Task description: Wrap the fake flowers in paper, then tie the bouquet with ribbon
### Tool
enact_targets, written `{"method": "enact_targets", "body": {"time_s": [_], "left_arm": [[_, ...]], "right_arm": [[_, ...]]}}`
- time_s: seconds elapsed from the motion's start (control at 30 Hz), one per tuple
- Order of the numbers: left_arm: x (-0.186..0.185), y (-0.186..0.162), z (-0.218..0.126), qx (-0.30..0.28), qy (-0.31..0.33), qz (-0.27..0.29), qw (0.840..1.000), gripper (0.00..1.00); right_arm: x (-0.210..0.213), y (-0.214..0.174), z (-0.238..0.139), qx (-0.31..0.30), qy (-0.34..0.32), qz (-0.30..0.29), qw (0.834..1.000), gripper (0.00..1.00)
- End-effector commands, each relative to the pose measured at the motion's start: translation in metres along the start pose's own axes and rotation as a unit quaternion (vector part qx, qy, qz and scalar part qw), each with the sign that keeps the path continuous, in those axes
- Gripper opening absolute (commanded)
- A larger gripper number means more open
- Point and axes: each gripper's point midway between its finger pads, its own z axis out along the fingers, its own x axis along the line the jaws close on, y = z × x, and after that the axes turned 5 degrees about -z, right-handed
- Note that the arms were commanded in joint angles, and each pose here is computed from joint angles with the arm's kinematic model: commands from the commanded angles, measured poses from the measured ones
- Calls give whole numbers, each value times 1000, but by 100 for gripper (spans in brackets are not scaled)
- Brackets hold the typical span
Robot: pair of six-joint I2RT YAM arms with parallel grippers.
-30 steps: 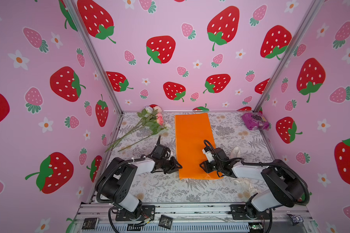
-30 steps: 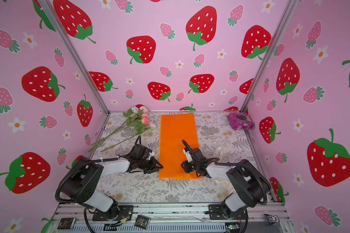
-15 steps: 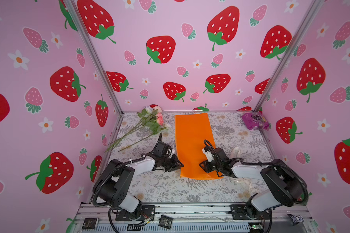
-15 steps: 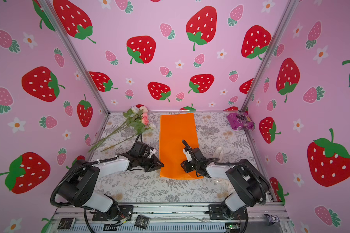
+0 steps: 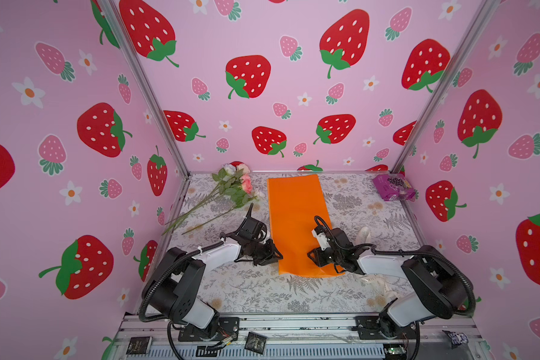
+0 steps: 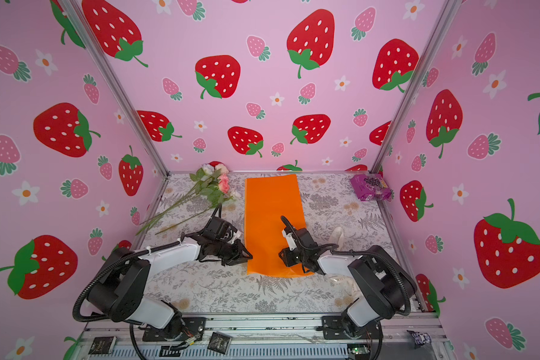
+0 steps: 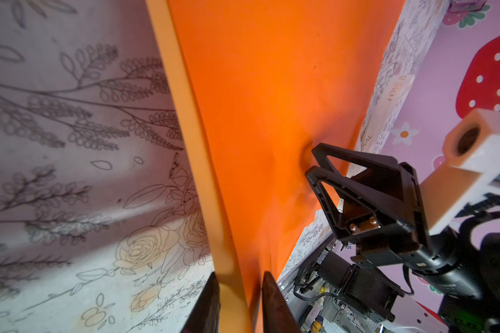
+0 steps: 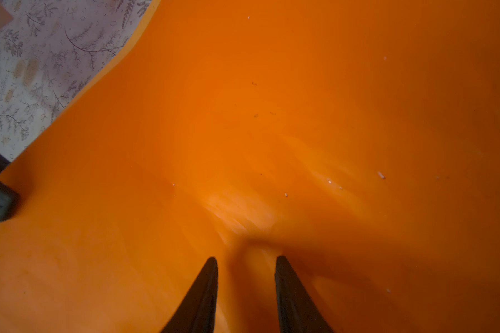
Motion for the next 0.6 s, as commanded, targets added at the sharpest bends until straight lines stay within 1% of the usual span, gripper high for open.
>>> {"method": "enact_targets", "body": {"time_s": [0.0,0.27,0.3,0.33,0.37,0.43,0.5,0.57], "left_arm": [[-3,0,-7,-3,27,13,1000,29],[7,-4,-9,3,88,28,996,30],[10,-5,-10,4,99,27,995,33],[13,-5,-11,3,113,27,993,40],[16,-5,-13,0,125,28,992,42],[20,-4,-17,-10,144,34,989,43],[22,-5,-19,-14,151,35,988,48],[16,-6,-16,-14,126,40,991,48]], "right_arm": [[-20,-55,4,88,-37,30,995,37],[-21,-57,4,90,-39,31,995,37],[-21,-58,4,91,-40,32,995,38],[-21,-59,4,94,-40,32,994,38],[-21,-58,4,92,-39,32,994,38],[-21,-58,4,90,-39,33,995,38],[-21,-59,4,91,-40,34,994,38],[-21,-60,4,92,-40,33,994,38]]}}
